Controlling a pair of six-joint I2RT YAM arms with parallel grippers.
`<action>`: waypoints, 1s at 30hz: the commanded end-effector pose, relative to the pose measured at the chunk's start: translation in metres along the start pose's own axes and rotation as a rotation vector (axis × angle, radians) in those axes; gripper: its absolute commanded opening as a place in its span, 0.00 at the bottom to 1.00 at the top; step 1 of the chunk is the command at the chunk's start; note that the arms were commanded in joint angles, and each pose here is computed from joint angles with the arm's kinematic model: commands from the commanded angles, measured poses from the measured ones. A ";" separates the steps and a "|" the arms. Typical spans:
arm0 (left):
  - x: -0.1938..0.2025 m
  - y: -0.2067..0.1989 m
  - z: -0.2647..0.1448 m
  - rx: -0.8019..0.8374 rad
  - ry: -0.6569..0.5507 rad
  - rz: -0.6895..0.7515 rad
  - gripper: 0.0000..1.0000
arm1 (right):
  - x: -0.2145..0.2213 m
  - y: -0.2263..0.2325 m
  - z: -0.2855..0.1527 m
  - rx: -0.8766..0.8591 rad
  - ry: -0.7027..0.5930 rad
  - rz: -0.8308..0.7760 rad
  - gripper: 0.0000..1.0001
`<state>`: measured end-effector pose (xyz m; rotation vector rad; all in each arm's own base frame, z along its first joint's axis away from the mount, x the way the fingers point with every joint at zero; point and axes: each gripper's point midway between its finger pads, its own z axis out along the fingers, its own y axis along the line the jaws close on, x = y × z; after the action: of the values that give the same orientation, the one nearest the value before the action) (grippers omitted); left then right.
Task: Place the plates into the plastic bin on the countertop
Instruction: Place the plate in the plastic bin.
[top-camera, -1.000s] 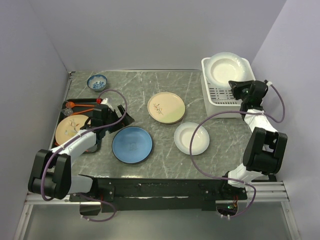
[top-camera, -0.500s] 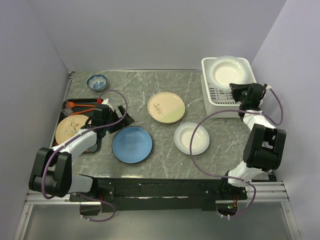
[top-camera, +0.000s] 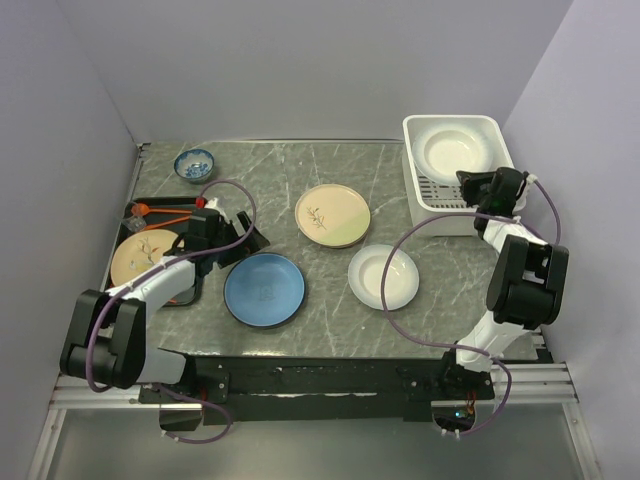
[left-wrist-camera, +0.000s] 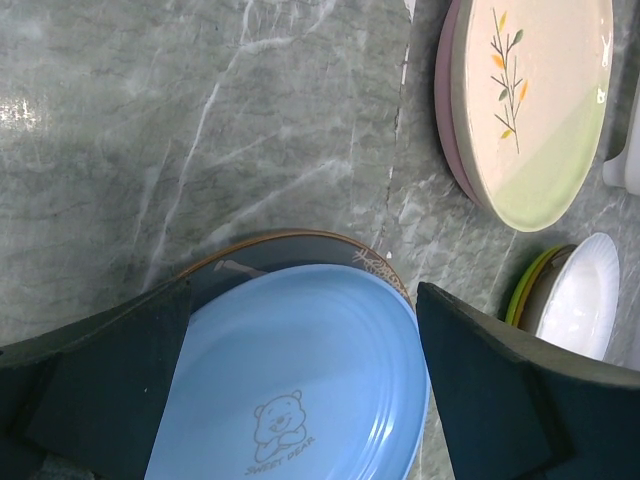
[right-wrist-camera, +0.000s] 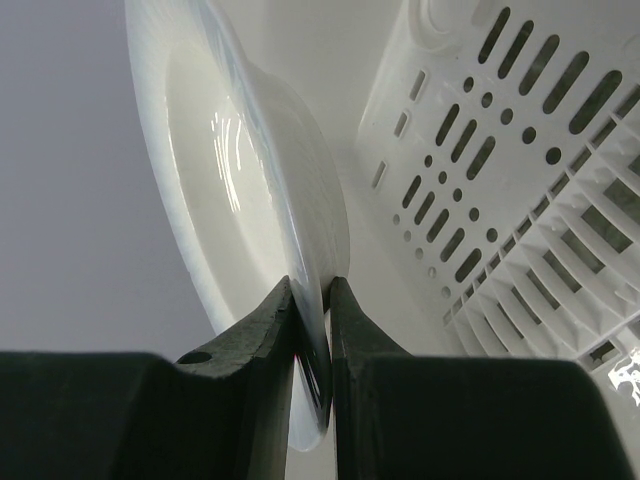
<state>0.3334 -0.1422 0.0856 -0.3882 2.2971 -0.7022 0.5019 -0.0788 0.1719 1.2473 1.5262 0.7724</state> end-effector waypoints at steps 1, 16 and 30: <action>-0.013 -0.015 0.001 0.044 -0.020 0.033 0.99 | -0.034 0.083 -0.006 -0.233 -0.103 -0.028 0.00; -0.009 -0.011 0.006 0.036 -0.004 0.029 0.99 | -0.021 0.074 0.008 -0.182 -0.026 -0.062 0.00; -0.004 -0.011 0.008 0.046 0.008 0.024 0.99 | -0.016 0.058 0.015 -0.102 0.009 -0.092 0.11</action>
<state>0.3329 -0.1440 0.0750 -0.3924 2.3311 -0.7047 0.5093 -0.0810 0.1482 1.2801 1.6491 0.7091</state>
